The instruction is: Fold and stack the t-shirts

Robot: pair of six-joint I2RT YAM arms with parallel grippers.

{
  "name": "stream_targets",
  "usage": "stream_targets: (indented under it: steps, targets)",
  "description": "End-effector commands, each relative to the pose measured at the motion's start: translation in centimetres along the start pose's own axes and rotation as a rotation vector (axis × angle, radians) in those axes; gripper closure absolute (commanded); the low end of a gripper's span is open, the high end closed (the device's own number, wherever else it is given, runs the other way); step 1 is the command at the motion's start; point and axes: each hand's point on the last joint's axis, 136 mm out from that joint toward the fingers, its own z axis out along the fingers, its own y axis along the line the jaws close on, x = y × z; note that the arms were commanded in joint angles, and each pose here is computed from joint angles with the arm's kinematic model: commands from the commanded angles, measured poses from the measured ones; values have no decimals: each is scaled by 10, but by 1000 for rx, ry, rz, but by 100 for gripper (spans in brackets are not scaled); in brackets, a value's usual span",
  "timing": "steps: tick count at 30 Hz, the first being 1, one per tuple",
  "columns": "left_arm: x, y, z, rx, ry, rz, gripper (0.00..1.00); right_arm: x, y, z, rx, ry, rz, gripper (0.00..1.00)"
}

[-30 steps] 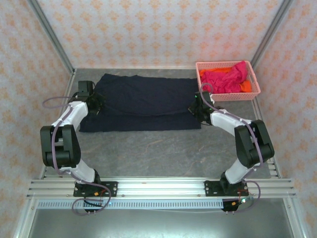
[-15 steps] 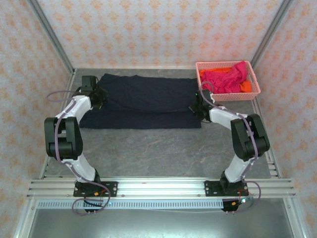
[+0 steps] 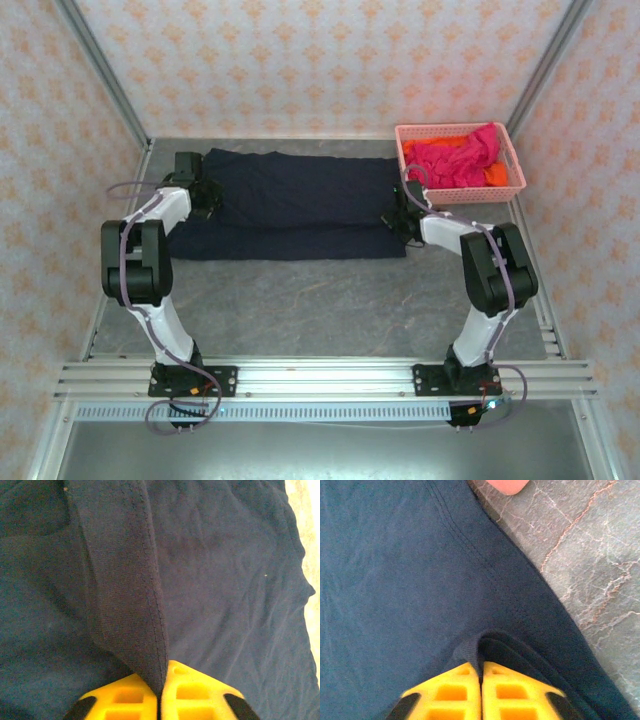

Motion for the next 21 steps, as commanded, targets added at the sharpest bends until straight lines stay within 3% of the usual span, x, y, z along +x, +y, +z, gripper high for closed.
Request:
stream_targets:
  steps: [1,4,11,18,19,21]
  targets:
    - [-3,-17,5,55,0,-5,77,-14,22,-7,-61,-31,-34,59]
    - [-2,-22,5,69,9,-9,60,-18,31,-21,-102,-47,-56,42]
    - [-4,-32,-17,116,-11,11,0,-14,51,-57,-156,-102,-176,33]
    - [-13,-12,-61,58,-122,59,0,33,131,-67,-279,-113,-540,26]
    - [-12,-3,-63,49,-119,49,2,43,144,-66,-298,-115,-594,25]
    - [-7,18,-62,27,-97,23,15,68,174,-63,-344,-118,-725,24]
